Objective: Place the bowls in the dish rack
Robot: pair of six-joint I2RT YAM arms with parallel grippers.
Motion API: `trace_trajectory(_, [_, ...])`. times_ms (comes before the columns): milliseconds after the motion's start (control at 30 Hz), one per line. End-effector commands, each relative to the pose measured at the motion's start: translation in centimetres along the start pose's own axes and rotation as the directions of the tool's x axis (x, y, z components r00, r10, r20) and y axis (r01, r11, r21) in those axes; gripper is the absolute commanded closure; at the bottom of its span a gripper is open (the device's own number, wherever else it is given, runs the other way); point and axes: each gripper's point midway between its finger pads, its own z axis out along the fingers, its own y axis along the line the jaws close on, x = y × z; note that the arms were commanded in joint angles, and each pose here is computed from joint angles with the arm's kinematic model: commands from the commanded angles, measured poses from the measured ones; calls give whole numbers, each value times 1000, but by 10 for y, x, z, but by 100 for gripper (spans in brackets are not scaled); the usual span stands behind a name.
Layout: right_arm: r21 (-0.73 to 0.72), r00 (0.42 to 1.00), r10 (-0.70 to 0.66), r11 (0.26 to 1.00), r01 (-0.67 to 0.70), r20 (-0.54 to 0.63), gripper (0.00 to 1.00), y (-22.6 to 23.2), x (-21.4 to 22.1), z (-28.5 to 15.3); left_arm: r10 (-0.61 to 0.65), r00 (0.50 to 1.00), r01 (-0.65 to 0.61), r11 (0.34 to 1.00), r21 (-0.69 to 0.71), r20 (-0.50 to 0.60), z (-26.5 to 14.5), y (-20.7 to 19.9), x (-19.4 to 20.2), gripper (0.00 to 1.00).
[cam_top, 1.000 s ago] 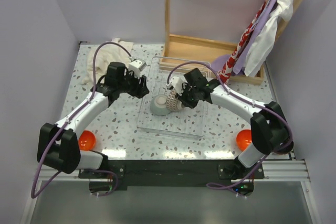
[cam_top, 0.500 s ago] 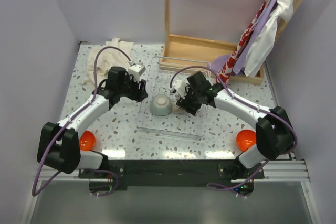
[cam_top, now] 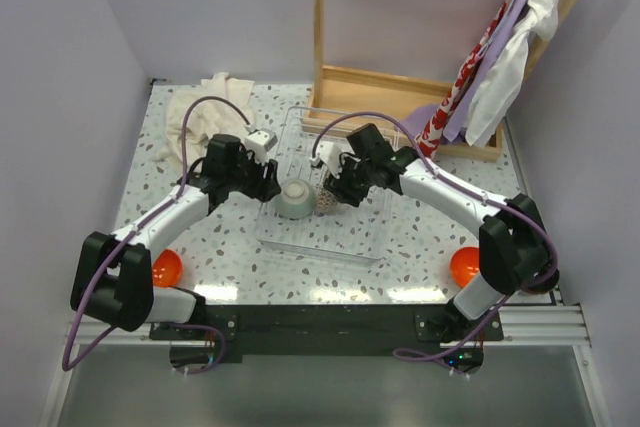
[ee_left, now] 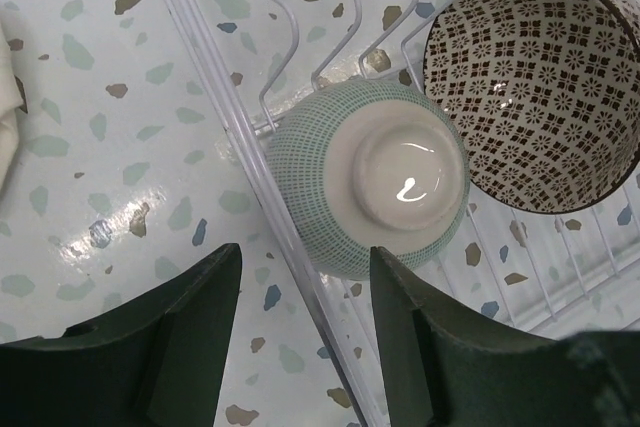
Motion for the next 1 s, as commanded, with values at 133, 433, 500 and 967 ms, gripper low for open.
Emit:
trace_trajectory(133, [-71, 972, -172, 980, 185, 161, 52, 27, -70, -4, -21, 997, 24, 998, -51, 76, -7, 13, -16, 42])
trace_trajectory(433, [-126, 980, -168, 975, 182, 110, 52, 43, -76, 34, -48, 995, 54, 996, -74, 85, -12, 23, -14, 42])
trace_trajectory(500, [-137, 982, -161, 975, 174, 102, 52, 46, -76, 43, -56, 994, 63, 995, -79, 90, -14, 25, -14, 42])
trace_trajectory(967, [14, 969, -180, 984, 180, 171, 55, 32, -89, -18, -55, 987, 70, 993, -93, 150, -31, 32, -33, 43])
